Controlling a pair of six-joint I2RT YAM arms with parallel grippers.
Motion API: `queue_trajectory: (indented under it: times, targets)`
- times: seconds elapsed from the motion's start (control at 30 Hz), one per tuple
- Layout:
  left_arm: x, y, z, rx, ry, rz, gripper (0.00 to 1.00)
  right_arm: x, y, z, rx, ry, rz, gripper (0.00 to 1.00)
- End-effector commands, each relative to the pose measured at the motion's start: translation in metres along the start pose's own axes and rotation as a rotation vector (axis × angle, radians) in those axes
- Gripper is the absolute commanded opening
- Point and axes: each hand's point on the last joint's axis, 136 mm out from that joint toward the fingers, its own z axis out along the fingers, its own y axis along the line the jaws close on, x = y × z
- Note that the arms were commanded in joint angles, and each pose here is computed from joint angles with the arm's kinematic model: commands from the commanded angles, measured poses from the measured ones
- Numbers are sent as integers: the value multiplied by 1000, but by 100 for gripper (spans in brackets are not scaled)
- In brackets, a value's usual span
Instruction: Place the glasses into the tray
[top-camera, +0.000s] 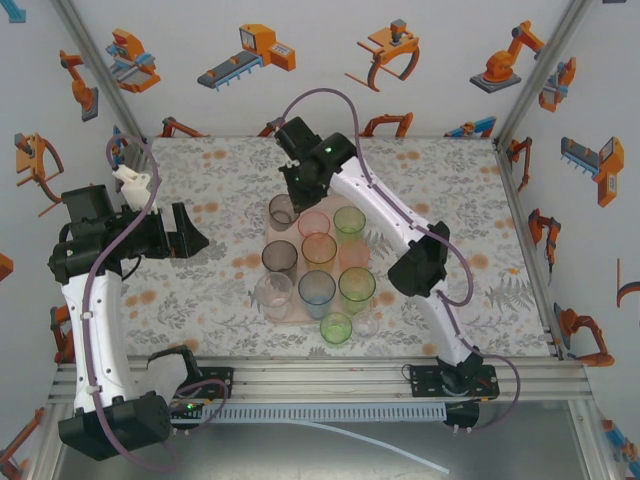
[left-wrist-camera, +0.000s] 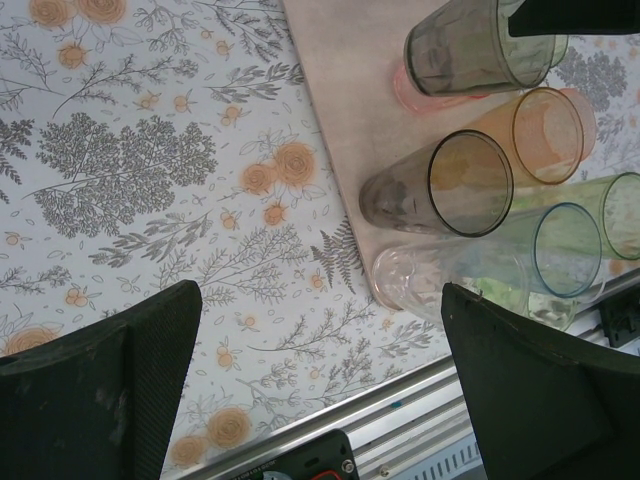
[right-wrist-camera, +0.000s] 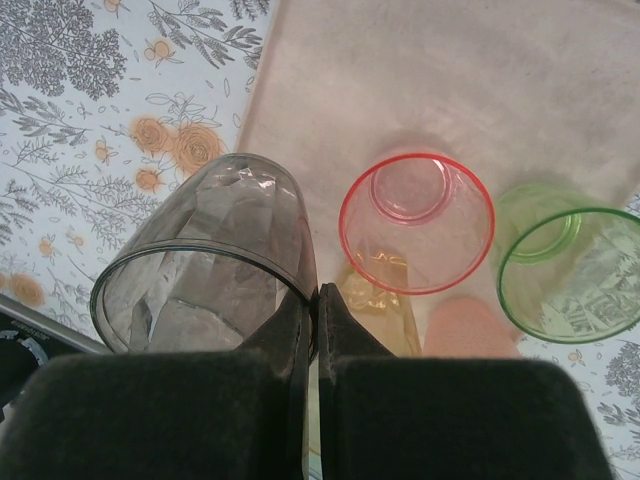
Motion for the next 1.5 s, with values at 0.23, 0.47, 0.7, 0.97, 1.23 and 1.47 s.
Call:
queue_trajectory:
  times: [0.23, 0.47, 0.7, 0.97, 1.23, 1.47]
  targets:
    - [-2, -4, -4, 21, -25, -9, 97, 0, 13, 20, -9, 0, -4, 2]
    - [-2, -4, -4, 20, -29, -10, 97, 4, 10, 35, 11, 21, -8, 3]
    - [-2, -3, -5, 18, -31, -17, 97, 8, 9, 44, 19, 38, -8, 4]
    - [-2, -3, -6, 16, -33, -20, 97, 12, 9, 55, 20, 60, -5, 4]
    - [-1, -3, -5, 18, -32, -23, 97, 16, 7, 63, 29, 79, -7, 4]
    - [-1, -2, -6, 14, -33, -24, 97, 19, 4, 67, 54, 87, -20, 5]
